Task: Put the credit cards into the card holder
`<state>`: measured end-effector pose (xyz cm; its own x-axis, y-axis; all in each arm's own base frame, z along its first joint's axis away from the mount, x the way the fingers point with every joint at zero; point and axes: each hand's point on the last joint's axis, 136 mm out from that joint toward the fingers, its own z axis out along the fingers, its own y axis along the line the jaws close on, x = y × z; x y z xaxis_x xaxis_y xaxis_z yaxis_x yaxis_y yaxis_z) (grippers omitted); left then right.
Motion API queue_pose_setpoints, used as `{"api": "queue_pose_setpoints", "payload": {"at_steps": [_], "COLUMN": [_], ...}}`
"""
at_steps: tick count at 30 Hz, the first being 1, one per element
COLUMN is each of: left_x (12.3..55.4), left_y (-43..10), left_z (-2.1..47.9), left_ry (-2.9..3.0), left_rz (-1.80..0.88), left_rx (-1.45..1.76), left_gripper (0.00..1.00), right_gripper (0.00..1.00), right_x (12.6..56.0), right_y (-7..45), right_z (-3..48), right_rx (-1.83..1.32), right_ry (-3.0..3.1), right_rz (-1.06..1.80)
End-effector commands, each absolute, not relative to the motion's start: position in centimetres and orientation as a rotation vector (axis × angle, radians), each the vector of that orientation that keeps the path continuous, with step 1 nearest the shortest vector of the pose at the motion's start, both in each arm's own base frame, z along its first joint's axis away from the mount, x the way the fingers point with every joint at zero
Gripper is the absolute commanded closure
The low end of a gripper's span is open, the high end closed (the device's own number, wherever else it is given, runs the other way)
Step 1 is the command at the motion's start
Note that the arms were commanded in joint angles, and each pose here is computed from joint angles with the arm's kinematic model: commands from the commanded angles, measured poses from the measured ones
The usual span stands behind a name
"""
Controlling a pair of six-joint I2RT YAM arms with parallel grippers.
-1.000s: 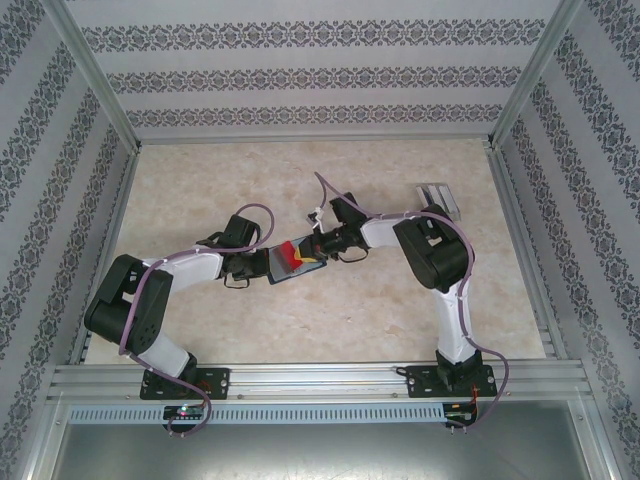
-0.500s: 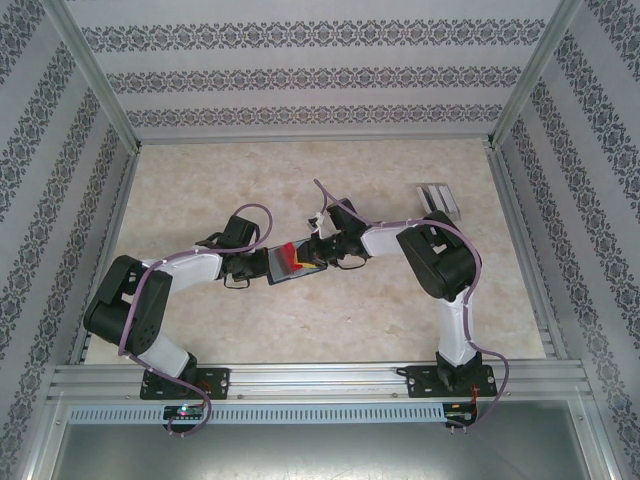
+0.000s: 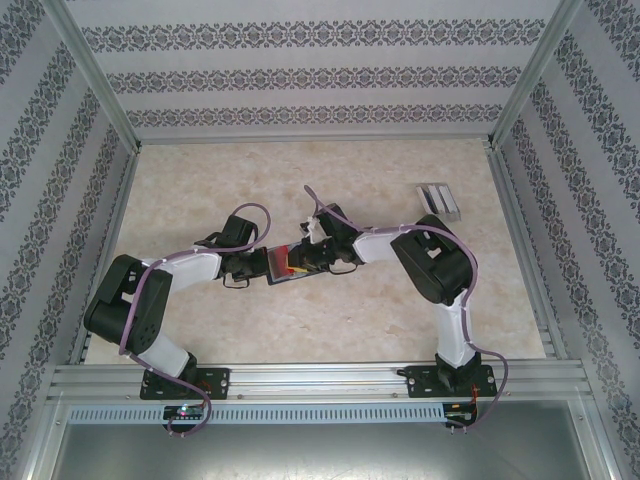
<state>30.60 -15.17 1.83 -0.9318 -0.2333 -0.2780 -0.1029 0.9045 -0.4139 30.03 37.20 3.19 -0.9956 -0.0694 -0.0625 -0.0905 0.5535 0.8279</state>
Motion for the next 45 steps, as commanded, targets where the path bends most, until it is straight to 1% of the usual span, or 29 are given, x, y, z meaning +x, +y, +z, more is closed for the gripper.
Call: {"api": "queue_pose_setpoints", "payload": {"at_steps": [1, 3, 5, 8, 9, 11, 13, 17, 19, 22, 27, 30, 32, 35, 42, 43, 45], "left_x": [28.7, 28.7, 28.8, 28.8, 28.8, 28.8, 28.8, 28.7, 28.8, 28.8, 29.0, 28.9, 29.0, 28.9, 28.8, 28.9, 28.9], "left_y": [-14.2, -14.2, -14.1, -14.2, -14.3, -14.3, -14.4, -14.6, -14.6, -14.6, -14.5, -14.4, -14.2, -14.2, -14.4, -14.4, -14.5], "left_z": [-0.4, -0.4, -0.3, -0.4, -0.5, -0.6, -0.7, -0.9, -0.8, -0.6, -0.3, 0.0, 0.2, 0.3, -0.1, -0.2, -0.3], "left_ry": [2.839, 2.834, 2.835, 2.836, 2.833, 2.837, 2.842, 2.841, 2.845, 2.836, 2.838, 2.825, 2.821, 2.816, 2.819, 2.818, 2.830], "left_rz": [-0.517, -0.520, -0.512, -0.522, -0.529, -0.534, -0.536, -0.557, -0.555, -0.561, -0.552, -0.556, -0.552, -0.563, -0.585, -0.587, -0.587], "left_rx": [-0.305, -0.301, -0.294, -0.298, -0.297, -0.294, -0.297, -0.297, -0.294, -0.298, -0.292, -0.292, -0.290, -0.301, -0.300, -0.299, -0.292], "left_gripper": [0.97, 0.97, 0.97, 0.97, 0.97, 0.97, 0.97, 0.97, 0.97, 0.97, 0.97, 0.97, 0.97, 0.96, 0.96, 0.97, 0.97], "right_gripper": [0.78, 0.77, 0.75, 0.73, 0.75, 0.83, 0.87, 0.87, 0.91, 0.92, 0.91, 0.79, 0.75, 0.67, 0.68, 0.70, 0.80], "right_x": [30.4, 30.6, 30.8, 30.8, 30.7, 30.5, 30.2, 29.6, 29.5, 29.4, 29.4, 29.7, 30.0, 30.3, 30.3, 30.2, 30.0], "right_y": [35.8, 35.1, 34.6, 34.7, 34.9, 35.2, 35.8, 37.0, 37.5, 37.9, 37.4, 36.0, 35.1, 34.7, 35.4, 35.6, 36.2], "right_z": [3.5, 3.7, 3.8, 4.0, 4.0, 3.5, 3.1, 2.7, 2.7, 3.0, 3.7, 4.4, 4.5, 4.3, 2.9, 2.8, 2.6], "right_rx": [-0.119, -0.123, -0.128, -0.149, -0.156, -0.167, -0.169, -0.212, -0.227, -0.247, -0.274, -0.299, -0.310, -0.317, -0.326, -0.335, -0.356], "right_ry": [2.768, 2.767, 2.775, 2.774, 2.777, 2.788, 2.800, 2.813, 2.814, 2.813, 2.802, 2.789, 2.788, 2.788, 2.813, 2.814, 2.818], "right_rz": [1.348, 1.321, 1.277, 1.278, 1.281, 1.284, 1.304, 1.313, 1.313, 1.304, 1.251, 1.127, 1.034, 0.973, 0.936, 0.936, 0.943]}}
